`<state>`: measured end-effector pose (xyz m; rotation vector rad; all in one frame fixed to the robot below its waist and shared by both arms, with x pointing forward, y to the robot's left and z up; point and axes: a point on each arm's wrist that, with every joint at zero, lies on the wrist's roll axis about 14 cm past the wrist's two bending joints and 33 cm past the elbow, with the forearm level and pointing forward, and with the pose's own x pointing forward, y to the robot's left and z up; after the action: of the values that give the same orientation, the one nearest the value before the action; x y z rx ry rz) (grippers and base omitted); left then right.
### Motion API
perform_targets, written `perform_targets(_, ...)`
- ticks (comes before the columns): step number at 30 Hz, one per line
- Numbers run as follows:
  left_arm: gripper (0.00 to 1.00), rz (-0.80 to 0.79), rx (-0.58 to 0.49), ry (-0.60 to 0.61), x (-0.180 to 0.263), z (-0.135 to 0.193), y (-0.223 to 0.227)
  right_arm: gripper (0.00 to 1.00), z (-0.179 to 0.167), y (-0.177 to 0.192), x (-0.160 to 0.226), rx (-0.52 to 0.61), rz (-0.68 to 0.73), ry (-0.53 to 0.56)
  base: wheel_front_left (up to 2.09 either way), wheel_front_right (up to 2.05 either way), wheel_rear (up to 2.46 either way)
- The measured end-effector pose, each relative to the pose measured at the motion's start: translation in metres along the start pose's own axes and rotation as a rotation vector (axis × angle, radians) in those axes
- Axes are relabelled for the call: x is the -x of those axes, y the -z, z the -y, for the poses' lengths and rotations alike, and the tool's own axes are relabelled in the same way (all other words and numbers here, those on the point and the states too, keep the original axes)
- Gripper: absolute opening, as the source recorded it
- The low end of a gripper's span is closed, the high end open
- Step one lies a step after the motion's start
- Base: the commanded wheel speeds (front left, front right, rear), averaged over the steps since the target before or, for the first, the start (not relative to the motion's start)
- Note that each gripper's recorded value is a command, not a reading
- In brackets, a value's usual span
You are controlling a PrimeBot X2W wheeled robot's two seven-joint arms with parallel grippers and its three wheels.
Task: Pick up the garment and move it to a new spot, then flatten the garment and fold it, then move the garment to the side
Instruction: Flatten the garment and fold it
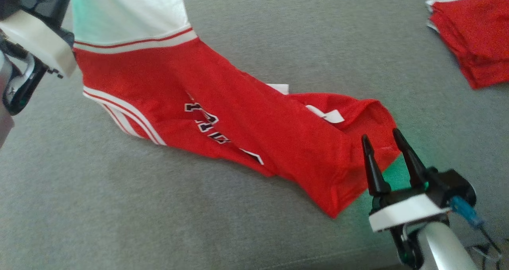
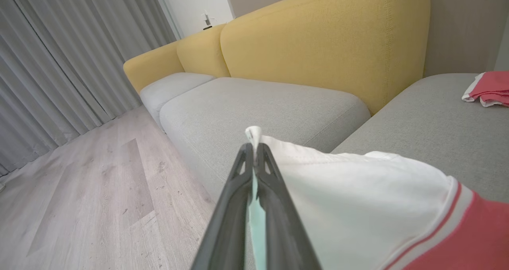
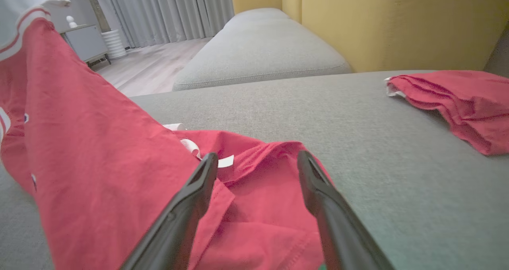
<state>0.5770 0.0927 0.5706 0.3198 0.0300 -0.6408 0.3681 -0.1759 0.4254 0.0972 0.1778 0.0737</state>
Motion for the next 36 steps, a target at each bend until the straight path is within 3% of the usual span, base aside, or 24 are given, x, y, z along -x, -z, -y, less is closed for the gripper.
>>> perform_targets(5, 0.00, -0.003, -0.006, -0.017, 0.018, -0.007, 0.001, 1.00, 0.000, 0.014, -0.027, 0.047, -0.060, -0.049, 0.00, 0.00, 0.00)
perform_targets(11, 0.00, -0.006, 0.000, -0.037, 0.033, -0.013, 0.003, 1.00, -0.028, 0.053, -0.046, -0.094, -0.204, -0.120, 0.00, 0.00, 0.00)
perform_targets(15, 0.00, -0.009, 0.001, -0.043, 0.039, -0.014, 0.005, 0.98, -0.028, 0.055, -0.057, -0.123, -0.225, -0.133, 0.00, 0.00, 0.00)
perform_targets(16, 0.00, -0.010, 0.001, -0.046, 0.040, -0.015, 0.005, 0.87, -0.028, 0.053, -0.061, -0.133, -0.224, -0.135, 0.00, 0.00, 0.00)
perform_targets(18, 0.00, -0.013, 0.001, -0.050, 0.043, -0.016, 0.007, 0.34, -0.027, 0.050, -0.070, -0.142, -0.221, -0.141, 0.00, 0.00, 0.00)
perform_targets(19, 0.00, -0.014, 0.001, -0.051, 0.044, -0.017, 0.007, 0.00, -0.026, 0.047, -0.073, -0.146, -0.218, -0.139, 0.00, 0.00, 0.00)
perform_targets(22, 0.00, 0.007, 0.000, -0.050, 0.046, -0.016, 0.003, 0.00, -0.019, 0.037, -0.083, -0.152, -0.192, -0.126, 0.00, 0.00, 0.00)
perform_targets(26, 0.00, 0.073, -0.008, -0.046, 0.048, -0.012, -0.012, 0.00, 0.010, -0.013, -0.099, -0.128, -0.044, -0.079, 0.00, 0.00, 0.00)
perform_targets(36, 0.00, 0.191, 0.002, -0.003, 0.056, 0.011, -0.038, 0.00, 0.079, -0.125, -0.110, 0.117, 0.225, 0.021, 0.00, 0.00, 0.00)
